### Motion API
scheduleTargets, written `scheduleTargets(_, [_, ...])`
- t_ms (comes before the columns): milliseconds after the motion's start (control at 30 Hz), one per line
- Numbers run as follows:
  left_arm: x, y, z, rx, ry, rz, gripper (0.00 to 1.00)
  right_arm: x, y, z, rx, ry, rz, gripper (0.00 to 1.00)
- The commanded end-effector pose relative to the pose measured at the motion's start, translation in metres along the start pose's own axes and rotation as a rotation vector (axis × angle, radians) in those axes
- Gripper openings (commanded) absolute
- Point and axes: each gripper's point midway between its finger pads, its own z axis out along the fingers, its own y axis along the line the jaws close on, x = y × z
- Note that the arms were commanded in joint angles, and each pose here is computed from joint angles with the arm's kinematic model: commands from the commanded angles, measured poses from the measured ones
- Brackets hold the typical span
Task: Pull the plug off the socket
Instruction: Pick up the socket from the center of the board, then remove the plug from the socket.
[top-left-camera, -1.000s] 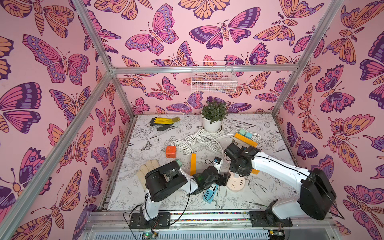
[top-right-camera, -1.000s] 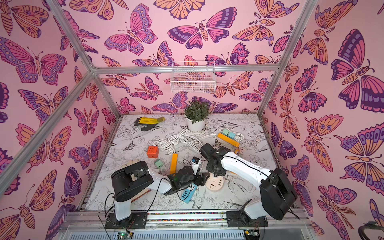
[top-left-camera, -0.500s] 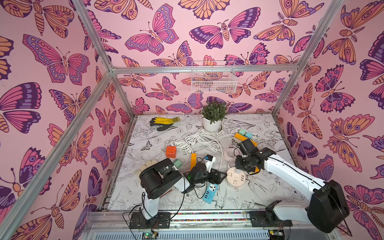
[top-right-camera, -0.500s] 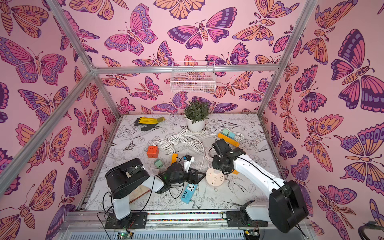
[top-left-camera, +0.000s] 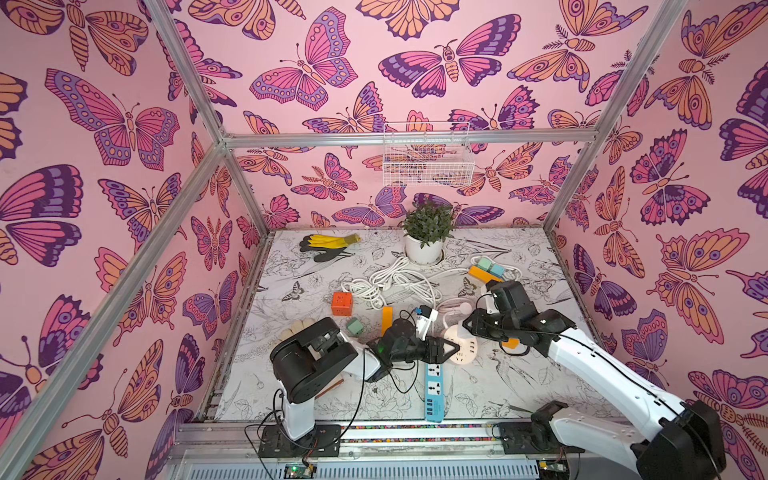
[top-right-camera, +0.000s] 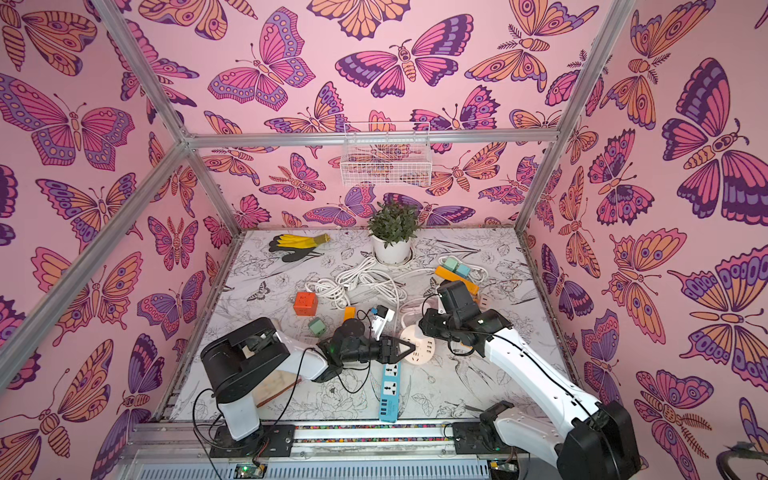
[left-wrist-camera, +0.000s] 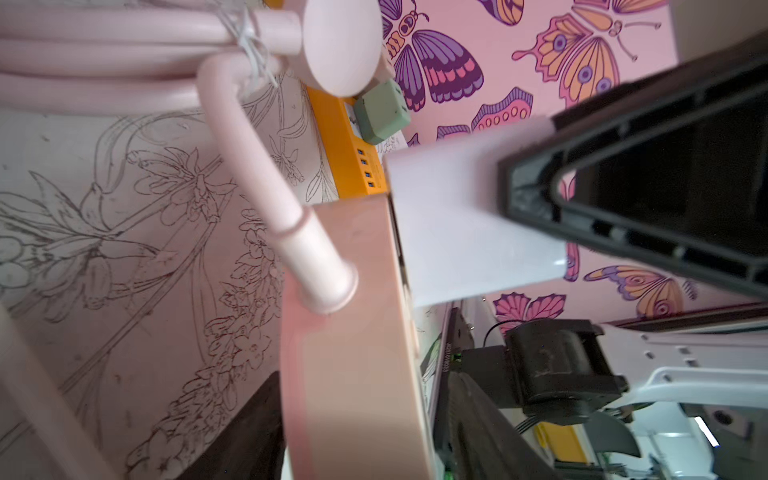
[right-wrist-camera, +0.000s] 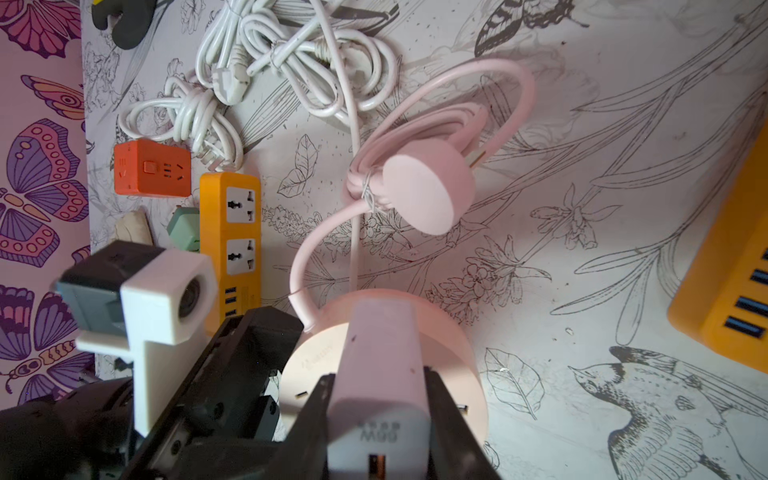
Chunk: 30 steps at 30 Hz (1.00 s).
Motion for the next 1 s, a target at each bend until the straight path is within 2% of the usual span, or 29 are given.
scheduleTargets(0, [-0.015, -0.015, -0.006, 0.065, -0.032, -0.041, 0.41, -0.016, 0.029, -0.011, -0.131, -0.065, -0.046, 0.09])
scheduleTargets(267, [-0.025, -0.011, -0.015, 0.057, -0.077, -0.116, 0.20, -0.009, 0.036, -0.009, -0.191, -0.091, -0.018, 0.09])
scheduleTargets(467, [-0.032, -0.018, -0.011, 0.069, -0.066, -0.143, 0.13, -0.007, 0.046, -0.009, -0.076, -0.174, -0.048, 0.09])
scheduleTargets(567, [-0.030, -0.020, -0.011, 0.066, -0.044, -0.119, 0.11, -0.018, 0.033, -0.012, 0.034, -0.150, -0.069, 0.09])
scheduleTargets(633, [-0.030, -0.021, -0.016, 0.068, -0.048, -0.103, 0.10, -0.022, 0.022, -0.012, 0.054, -0.098, -0.056, 0.09])
scheduleTargets(700, [-0.033, -0.020, -0.022, 0.068, -0.062, -0.099, 0.10, -0.019, 0.011, -0.011, 0.028, -0.048, -0.038, 0.09])
scheduleTargets(800, [-0.039, -0.015, -0.030, 0.055, -0.086, -0.111, 0.10, -0.006, 0.004, -0.008, -0.031, -0.034, -0.040, 0.09])
scheduleTargets(900, [-0.043, -0.011, -0.031, 0.043, -0.100, -0.127, 0.09, 0.008, 0.019, -0.002, -0.160, -0.063, -0.027, 0.09])
scheduleTargets(967, [-0.044, -0.009, -0.027, 0.040, -0.095, -0.136, 0.09, 0.017, 0.033, -0.001, -0.194, -0.110, -0.065, 0.09])
